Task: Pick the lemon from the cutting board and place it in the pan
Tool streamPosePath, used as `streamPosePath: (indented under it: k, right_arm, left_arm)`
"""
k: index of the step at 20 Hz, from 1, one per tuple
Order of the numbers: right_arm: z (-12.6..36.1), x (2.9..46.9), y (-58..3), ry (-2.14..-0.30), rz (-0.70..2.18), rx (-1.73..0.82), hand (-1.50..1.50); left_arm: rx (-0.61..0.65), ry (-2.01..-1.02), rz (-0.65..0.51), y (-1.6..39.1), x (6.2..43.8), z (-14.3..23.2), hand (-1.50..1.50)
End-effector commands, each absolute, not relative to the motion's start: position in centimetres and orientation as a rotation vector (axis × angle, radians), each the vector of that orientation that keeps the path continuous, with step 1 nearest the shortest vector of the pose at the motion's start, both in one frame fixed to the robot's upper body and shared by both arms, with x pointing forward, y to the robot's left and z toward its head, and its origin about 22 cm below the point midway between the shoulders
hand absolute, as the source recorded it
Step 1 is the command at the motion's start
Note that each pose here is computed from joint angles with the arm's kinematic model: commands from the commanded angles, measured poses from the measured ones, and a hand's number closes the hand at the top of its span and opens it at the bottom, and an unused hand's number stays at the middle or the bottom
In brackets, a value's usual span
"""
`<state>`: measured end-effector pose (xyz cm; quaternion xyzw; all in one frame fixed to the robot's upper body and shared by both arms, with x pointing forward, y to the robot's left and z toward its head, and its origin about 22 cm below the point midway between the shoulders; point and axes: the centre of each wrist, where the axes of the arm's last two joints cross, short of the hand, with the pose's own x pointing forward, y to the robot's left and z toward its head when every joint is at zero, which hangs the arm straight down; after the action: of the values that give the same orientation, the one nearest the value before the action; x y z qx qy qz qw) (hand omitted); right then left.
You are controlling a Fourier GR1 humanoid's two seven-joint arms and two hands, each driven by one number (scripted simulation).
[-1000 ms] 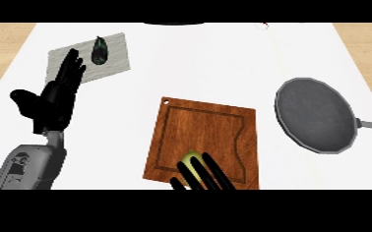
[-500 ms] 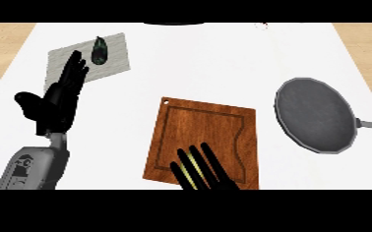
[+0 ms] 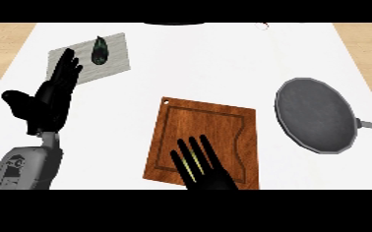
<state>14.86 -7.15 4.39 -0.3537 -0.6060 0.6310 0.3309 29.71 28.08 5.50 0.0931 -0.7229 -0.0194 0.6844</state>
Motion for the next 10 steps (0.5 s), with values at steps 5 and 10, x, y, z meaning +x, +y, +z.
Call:
streamPosePath:
  k: [5, 10]
  right_arm:
    - [1.6, 16.1, -4.6, -1.547, 1.657, -0.949, -1.50]
    - [1.3, 19.8, -5.2, -1.487, 1.676, -0.960, -1.50]
  left_arm:
    - [0.202, -1.609, -0.046, 27.9, 30.5, 5.4, 0.00]
    - [0.207, -1.634, -0.056, 27.1, 29.2, 5.8, 0.00]
